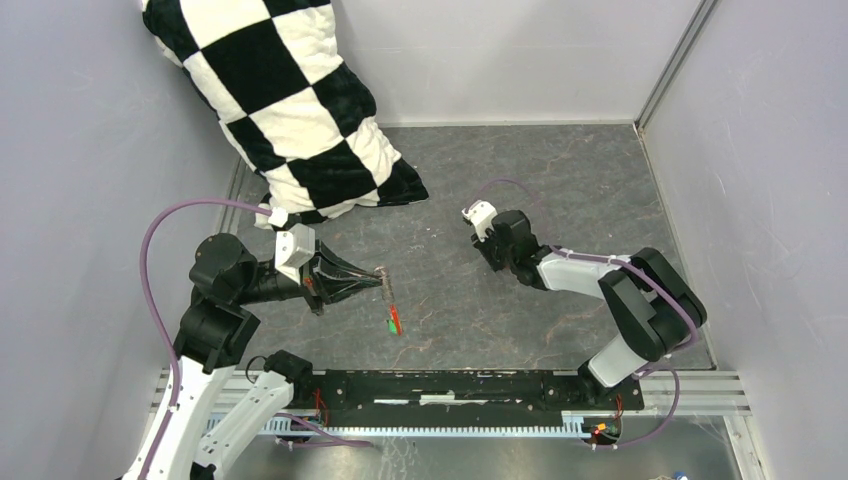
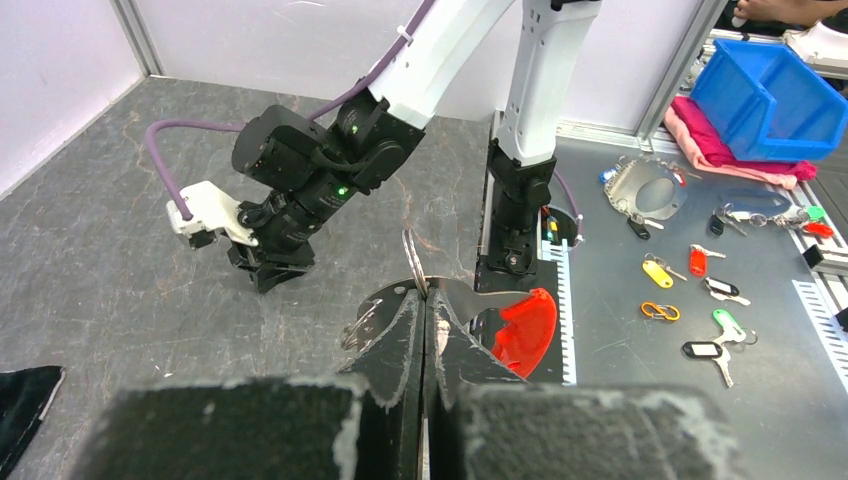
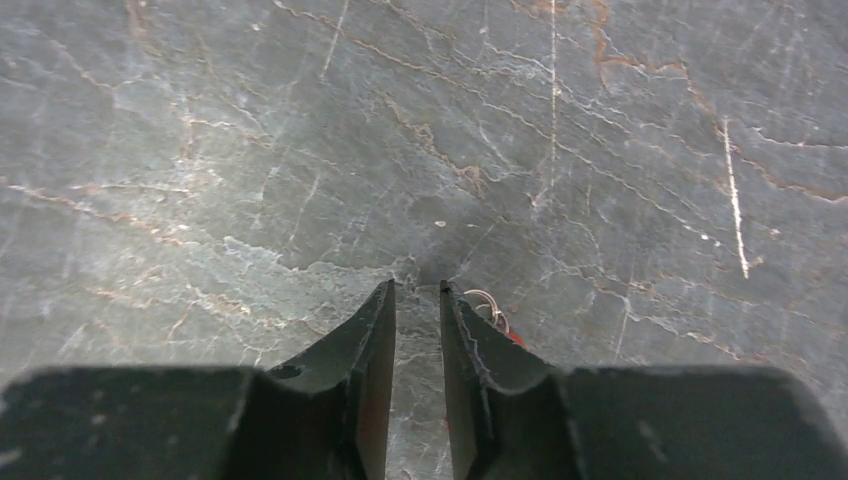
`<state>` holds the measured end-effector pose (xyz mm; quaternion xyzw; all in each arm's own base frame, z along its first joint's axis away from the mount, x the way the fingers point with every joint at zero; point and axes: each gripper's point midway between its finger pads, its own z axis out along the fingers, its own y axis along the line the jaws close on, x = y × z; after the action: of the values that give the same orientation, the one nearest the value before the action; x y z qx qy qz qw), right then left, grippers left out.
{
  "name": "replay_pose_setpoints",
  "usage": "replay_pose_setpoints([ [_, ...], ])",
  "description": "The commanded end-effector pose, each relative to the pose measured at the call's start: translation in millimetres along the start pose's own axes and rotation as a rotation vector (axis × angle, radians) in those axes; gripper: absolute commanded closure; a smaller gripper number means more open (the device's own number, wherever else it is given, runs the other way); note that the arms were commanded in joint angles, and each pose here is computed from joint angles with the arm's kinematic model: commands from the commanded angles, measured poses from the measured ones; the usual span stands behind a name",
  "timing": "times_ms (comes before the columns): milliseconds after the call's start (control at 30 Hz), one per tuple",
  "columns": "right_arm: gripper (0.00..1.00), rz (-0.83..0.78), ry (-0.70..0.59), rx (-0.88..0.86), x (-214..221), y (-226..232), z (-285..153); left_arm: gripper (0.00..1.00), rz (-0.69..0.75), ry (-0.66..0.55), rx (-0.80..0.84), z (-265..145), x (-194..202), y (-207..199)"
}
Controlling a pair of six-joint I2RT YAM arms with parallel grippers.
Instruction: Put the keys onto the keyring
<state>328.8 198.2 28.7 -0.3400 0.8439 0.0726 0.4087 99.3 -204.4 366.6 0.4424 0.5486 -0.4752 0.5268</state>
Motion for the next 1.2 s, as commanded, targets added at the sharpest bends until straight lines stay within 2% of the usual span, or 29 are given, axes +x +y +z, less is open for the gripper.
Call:
replay_pose_setpoints([
  [0, 0.73, -0.039, 0.018, 0.165, -10.2, -23.1, -0.3, 0.98, 0.104, -0.034, -0.008, -2.2, -17.8, -1.7],
  [367, 0.74, -0.063, 0.085, 0.204, -1.4, -19.5, 0.5, 0.98, 0.106, -0.034, -0.010, -1.7, -18.3, -0.4],
  [500, 0.71, -0.067, 0.066, 0.212, -9.6, -16.0, -1.8, 0.98, 0.106, -0.034, -0.011, -1.7, -18.4, -0.3],
  [633, 0.63, -0.033, 0.007, 0.189, -25.7, -12.6, -8.2, 0.98, 0.109, -0.037, -0.013, -2.3, -19.0, -1.0],
  [833, 0.56, -0.022, 0.027, 0.189, -20.7, -13.2, -13.3, 0.98, 0.110, -0.035, -0.020, -3.2, -17.5, -1.1],
  [1167, 0.55, 0.068, 0.053, 0.185, 9.6, -25.9, -15.6, 0.98, 0.113, -0.035, -0.025, -4.4, -17.3, -1.9],
])
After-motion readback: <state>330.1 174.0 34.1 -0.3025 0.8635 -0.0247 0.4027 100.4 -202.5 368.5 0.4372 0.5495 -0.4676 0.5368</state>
